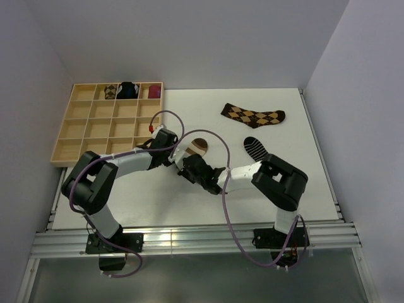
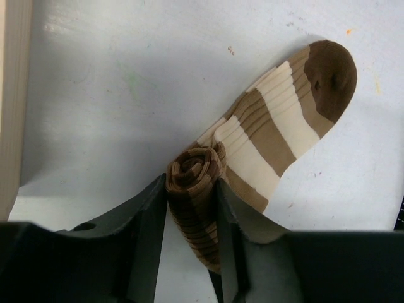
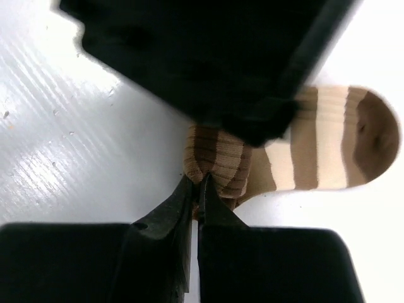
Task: Roll the socks
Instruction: Roll the sock at the center of the board.
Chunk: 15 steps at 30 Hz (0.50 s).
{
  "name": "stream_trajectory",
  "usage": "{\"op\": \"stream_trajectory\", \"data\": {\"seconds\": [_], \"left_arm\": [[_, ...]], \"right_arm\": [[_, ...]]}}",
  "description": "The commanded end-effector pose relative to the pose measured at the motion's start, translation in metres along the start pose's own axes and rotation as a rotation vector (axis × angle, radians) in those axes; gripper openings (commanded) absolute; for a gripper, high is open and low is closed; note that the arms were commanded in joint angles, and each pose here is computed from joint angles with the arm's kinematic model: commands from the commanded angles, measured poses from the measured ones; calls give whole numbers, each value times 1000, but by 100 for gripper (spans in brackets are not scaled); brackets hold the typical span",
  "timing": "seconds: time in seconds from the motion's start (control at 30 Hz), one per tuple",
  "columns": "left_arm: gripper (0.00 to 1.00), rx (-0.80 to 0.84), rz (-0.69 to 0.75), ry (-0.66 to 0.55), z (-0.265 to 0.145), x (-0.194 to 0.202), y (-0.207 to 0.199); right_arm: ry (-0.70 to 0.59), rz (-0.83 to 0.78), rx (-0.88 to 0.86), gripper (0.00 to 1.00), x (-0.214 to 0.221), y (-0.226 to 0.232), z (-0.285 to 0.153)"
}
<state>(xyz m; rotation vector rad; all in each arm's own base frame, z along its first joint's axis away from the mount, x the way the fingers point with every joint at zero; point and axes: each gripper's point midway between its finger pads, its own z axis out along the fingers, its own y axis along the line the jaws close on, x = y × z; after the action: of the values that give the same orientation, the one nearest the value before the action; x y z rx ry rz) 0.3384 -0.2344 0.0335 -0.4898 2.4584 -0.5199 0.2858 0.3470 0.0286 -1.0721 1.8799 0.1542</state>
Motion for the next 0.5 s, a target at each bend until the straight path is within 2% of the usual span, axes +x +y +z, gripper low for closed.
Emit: {"op": "stream_trajectory", "data": {"seconds": [0.0,0.17,0.27,0.47], "left_arm": [[41,8,32,12,-11,-1,-7],[58,15,-2,-28,-17,-10,-9],[65,24,-41,-70,-24,-17,-8],[70,56,-121,-140,-40,-23,-1]], "right_arm": [[-2,170,-163,0,-1,5,-6],[4,276,-314,0,-3,1,-9],[4,336,-423,0,-8,7,-13],[11,482,-587,0,-10,1,-13]]}}
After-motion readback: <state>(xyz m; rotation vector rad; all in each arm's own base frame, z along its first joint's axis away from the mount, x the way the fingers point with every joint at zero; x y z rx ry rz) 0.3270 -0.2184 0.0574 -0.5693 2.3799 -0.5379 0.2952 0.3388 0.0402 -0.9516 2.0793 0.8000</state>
